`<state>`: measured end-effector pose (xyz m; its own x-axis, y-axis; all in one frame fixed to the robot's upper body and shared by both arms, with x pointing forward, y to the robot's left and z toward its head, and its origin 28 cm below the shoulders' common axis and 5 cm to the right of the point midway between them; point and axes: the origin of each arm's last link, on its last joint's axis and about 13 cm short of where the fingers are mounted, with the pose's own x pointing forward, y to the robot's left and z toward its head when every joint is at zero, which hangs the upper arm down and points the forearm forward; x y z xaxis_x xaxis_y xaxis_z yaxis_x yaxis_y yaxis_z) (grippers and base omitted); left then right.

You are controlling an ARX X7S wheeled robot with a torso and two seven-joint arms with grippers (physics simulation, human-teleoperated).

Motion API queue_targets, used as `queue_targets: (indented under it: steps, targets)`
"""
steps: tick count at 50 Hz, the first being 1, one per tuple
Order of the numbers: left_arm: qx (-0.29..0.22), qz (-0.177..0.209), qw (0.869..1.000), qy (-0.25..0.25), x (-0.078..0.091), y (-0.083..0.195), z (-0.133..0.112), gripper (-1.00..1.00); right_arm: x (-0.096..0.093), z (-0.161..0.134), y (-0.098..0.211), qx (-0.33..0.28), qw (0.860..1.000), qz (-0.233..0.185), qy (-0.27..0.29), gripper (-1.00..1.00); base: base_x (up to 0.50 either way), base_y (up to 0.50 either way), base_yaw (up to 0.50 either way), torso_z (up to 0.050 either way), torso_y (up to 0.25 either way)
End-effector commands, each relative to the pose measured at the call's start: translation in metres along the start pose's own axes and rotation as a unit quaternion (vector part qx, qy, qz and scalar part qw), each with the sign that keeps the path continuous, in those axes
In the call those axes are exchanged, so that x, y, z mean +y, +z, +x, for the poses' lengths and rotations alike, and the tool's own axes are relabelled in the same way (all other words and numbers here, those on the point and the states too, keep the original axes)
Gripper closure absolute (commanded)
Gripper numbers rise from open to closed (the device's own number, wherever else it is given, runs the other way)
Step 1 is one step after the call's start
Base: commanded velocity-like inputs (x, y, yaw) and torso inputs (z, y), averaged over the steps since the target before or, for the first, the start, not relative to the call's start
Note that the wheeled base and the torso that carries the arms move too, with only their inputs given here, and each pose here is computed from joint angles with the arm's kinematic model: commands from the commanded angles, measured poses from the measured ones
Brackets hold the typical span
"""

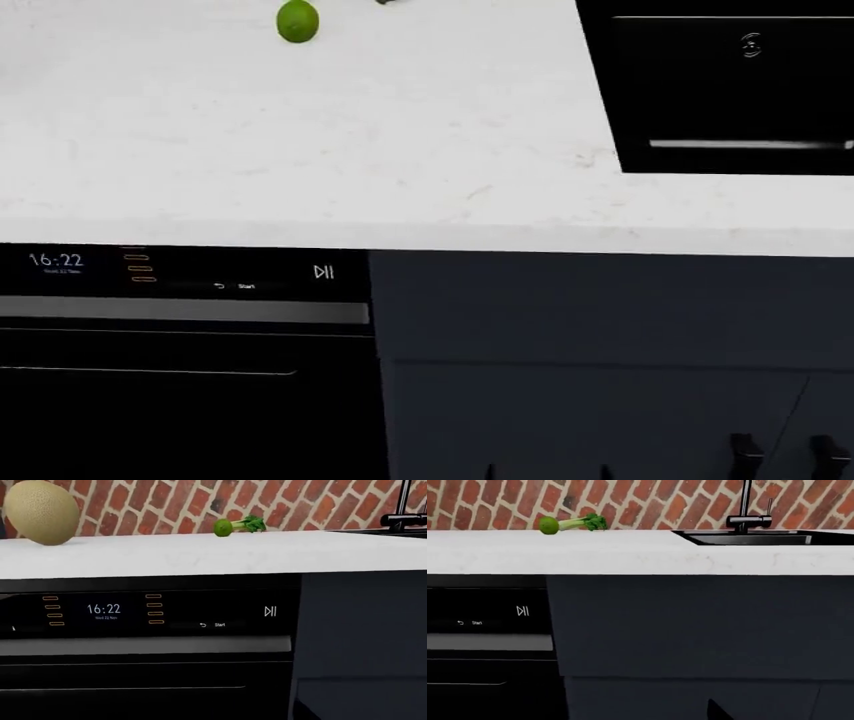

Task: Open the dishwasher door

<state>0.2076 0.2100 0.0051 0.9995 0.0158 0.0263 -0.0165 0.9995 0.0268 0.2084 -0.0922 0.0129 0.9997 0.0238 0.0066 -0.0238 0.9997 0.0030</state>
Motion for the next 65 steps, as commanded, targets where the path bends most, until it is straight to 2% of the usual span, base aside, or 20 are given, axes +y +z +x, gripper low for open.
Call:
queue_targets:
  steps: [1,17,65]
  targets:
    - [0.016,-0.008,1.0,0.003,-0.0012,-0.0017,0.0016,-1.0,-0.0026,0.0003,0.0022,-0.006,1.0,0.001,-0.016,-1.0,0.0,0.0,0.0,-0.05,0.0]
    - [0.01,-0.008,1.0,-0.004,-0.002,-0.0013,-0.0004,-1.0,-0.002,0.0016,0.0001,0.001,1.0,-0.022,-0.021,-1.0,0.0,0.0,0.0,-0.05,0.0]
    - [0.021,-0.001,1.0,-0.007,-0.0025,-0.0054,-0.0044,-1.0,-0.0019,-0.0023,-0.002,0.012,1.0,0.003,-0.024,-1.0,0.0,0.0,0.0,-0.05,0.0]
